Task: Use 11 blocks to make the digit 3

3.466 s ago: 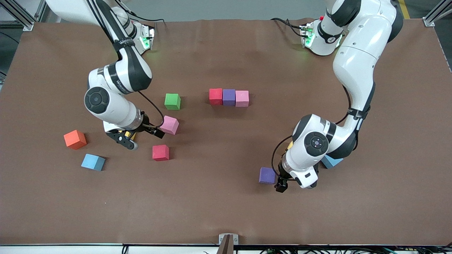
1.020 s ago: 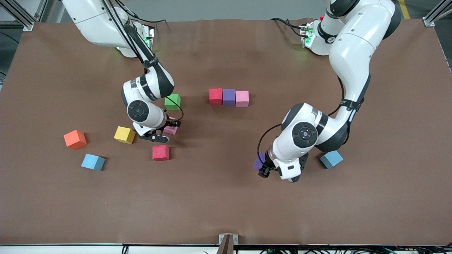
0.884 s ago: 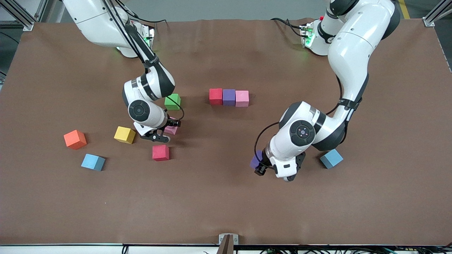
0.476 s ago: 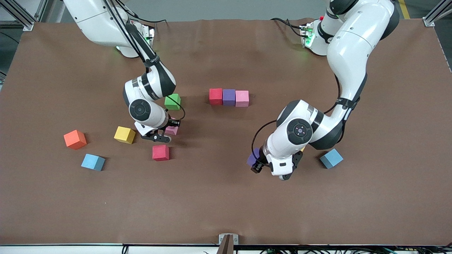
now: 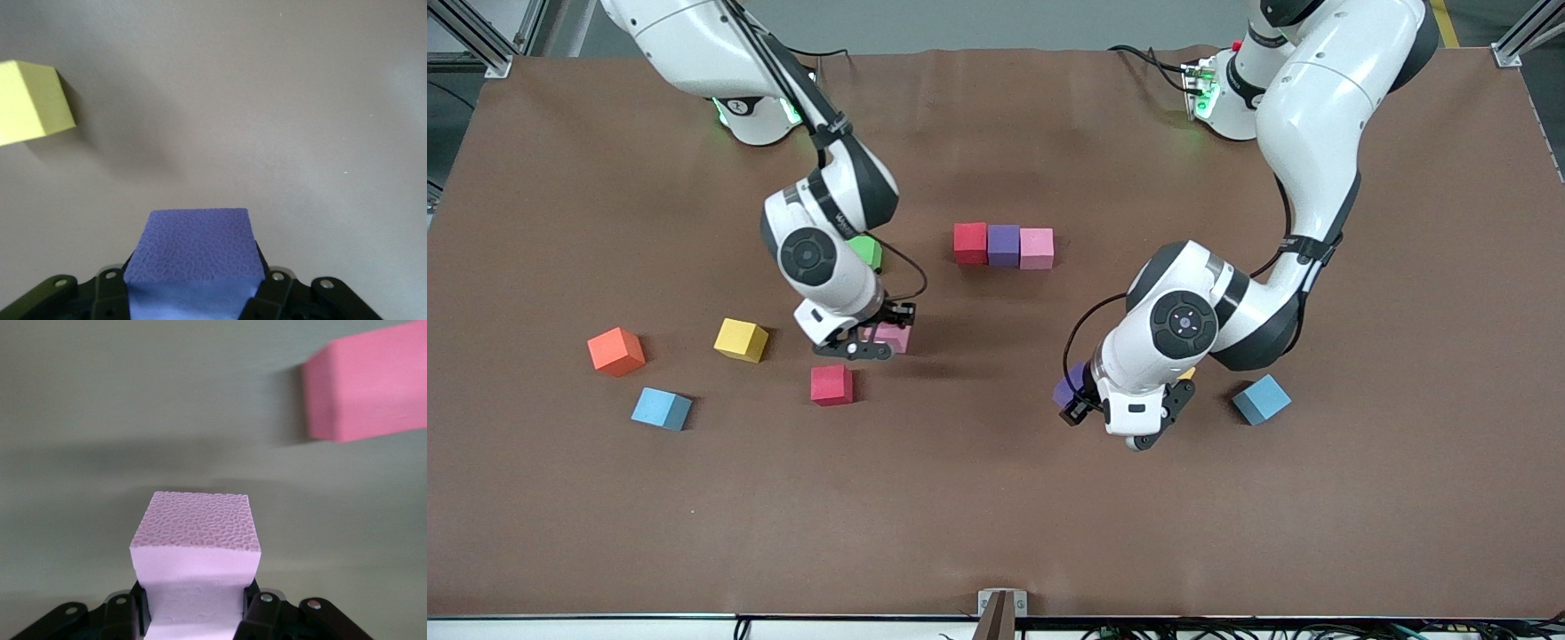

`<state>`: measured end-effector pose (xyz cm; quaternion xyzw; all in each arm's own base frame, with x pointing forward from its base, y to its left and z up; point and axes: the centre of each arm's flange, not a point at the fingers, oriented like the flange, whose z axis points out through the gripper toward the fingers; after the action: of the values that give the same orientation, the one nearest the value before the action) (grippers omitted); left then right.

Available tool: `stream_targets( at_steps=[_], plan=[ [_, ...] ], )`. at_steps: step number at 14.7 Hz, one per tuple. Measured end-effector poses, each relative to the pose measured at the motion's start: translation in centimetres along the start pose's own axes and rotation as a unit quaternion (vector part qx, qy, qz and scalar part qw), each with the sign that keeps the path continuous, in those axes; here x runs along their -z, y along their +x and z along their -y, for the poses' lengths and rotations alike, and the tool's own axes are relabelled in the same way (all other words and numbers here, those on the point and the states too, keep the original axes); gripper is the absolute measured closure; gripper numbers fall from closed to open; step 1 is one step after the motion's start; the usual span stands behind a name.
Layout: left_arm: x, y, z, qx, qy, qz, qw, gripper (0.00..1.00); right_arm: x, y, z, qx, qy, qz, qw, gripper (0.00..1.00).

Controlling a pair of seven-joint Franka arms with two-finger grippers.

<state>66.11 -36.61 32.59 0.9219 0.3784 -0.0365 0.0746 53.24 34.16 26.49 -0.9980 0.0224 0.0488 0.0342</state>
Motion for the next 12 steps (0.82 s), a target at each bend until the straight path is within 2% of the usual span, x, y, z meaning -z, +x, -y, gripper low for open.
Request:
stream_targets(
  at_steps=[5,9,12],
  plan=[
    [0.1,1.0,0.9,-0.028,0.025,0.005,0.999,0.41,-1.2,-2.6,7.0,0.056,0.004,-0.004,0.998,0.48],
    [0.6,0.8,1.0,-0.052,0.026,0.01,0.998,0.41,-3.1,-4.0,8.9,0.074,-0.013,0.021,0.997,0.48],
    [1.2,1.3,1.6,-0.066,0.023,0.033,0.997,0.41,-3.1,-4.4,9.5,0.079,-0.025,0.038,0.996,0.48]
  ],
)
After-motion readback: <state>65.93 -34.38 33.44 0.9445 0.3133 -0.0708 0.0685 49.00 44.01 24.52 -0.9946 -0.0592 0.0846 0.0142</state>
